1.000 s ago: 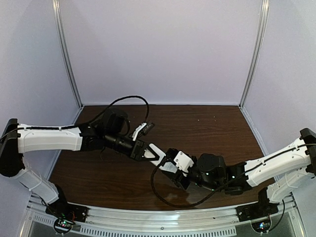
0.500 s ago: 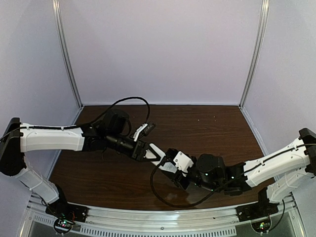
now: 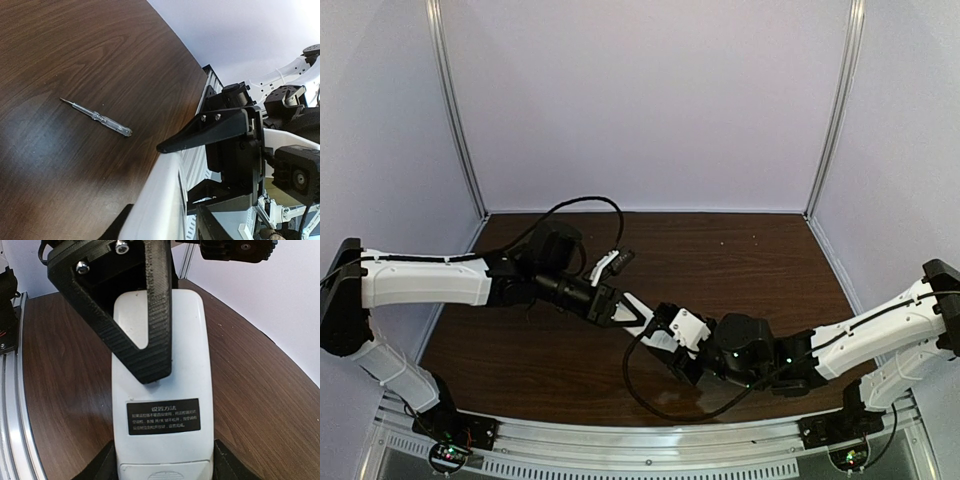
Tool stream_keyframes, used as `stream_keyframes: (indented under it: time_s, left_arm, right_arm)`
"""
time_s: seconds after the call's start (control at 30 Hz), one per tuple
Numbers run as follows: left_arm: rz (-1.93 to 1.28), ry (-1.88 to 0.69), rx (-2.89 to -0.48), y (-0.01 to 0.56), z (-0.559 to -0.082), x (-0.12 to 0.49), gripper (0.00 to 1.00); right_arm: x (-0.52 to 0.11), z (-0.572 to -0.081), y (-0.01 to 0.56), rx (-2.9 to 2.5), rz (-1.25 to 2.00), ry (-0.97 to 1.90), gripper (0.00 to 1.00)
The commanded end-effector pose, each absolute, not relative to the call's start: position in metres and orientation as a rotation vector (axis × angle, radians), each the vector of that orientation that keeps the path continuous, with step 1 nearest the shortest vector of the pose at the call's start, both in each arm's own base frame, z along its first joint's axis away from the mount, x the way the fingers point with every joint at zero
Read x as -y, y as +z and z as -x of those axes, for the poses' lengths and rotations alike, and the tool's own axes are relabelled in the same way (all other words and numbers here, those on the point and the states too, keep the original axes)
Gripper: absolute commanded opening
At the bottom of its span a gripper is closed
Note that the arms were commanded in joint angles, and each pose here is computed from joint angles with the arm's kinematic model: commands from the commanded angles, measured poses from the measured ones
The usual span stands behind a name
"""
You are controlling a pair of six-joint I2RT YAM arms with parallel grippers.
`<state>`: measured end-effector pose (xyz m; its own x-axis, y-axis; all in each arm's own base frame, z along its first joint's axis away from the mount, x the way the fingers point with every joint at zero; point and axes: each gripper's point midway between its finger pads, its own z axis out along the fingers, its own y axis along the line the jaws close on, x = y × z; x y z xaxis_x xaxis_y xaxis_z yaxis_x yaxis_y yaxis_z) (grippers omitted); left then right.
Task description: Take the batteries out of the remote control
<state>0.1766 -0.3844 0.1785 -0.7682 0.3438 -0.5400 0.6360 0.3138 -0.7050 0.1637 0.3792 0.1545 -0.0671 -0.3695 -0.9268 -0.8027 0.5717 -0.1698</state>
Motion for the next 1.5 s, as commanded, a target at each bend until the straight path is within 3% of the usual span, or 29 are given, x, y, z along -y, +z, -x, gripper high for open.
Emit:
stream_keyframes:
  time_s: [0.0,0.13,0.37,0.5,0.57,0.7,0.87,1.0,1.47]
  left_arm:
    - [-0.884,-1.435,-2.237,0.191,-0.183,0.393,0.41]
    - [-0.881,-1.436,-2.228,0.193,-0.184,0.393,0.36]
    - [-0.869,-1.425,-2.225,0.193,-0.186,0.393,0.07]
    - [-0.858,-1.412,-2.224,0.193,-0.188,0.392,0.0]
    - [-0.853,-1.406,-2.216,0.194,-0.189,0.391,0.0]
    - [-0.838,-1.385,-2.203,0.197,-0.191,0.388,0.0]
    - [-0.792,-1.284,-2.21,0.195,-0.199,0.376,0.0]
    - [-0.746,-1.193,-2.186,0.196,-0.205,0.362,0.0]
    - [-0.585,-0.963,-2.033,0.204,-0.227,0.314,0.0]
  right_arm:
    - [-0.382,-0.165,0.162,-1.651,0.966,0.47,0.0]
    - [-0.383,-0.165,0.161,-1.652,0.964,0.471,0.0]
    - [-0.382,-0.168,0.159,-1.666,0.941,0.457,0.0]
    - [-0.381,-0.174,0.155,-1.689,0.92,0.417,0.0]
    - [-0.382,-0.175,0.153,-1.708,0.897,0.425,0.09]
    - [-0.383,-0.177,0.153,-1.723,0.87,0.428,0.49]
    - [-0.379,-0.182,0.153,-1.747,0.821,0.412,0.81]
    - [-0.379,-0.184,0.155,-1.767,0.786,0.421,0.98]
    - [-0.378,-0.179,0.177,-1.851,0.657,0.562,1.0]
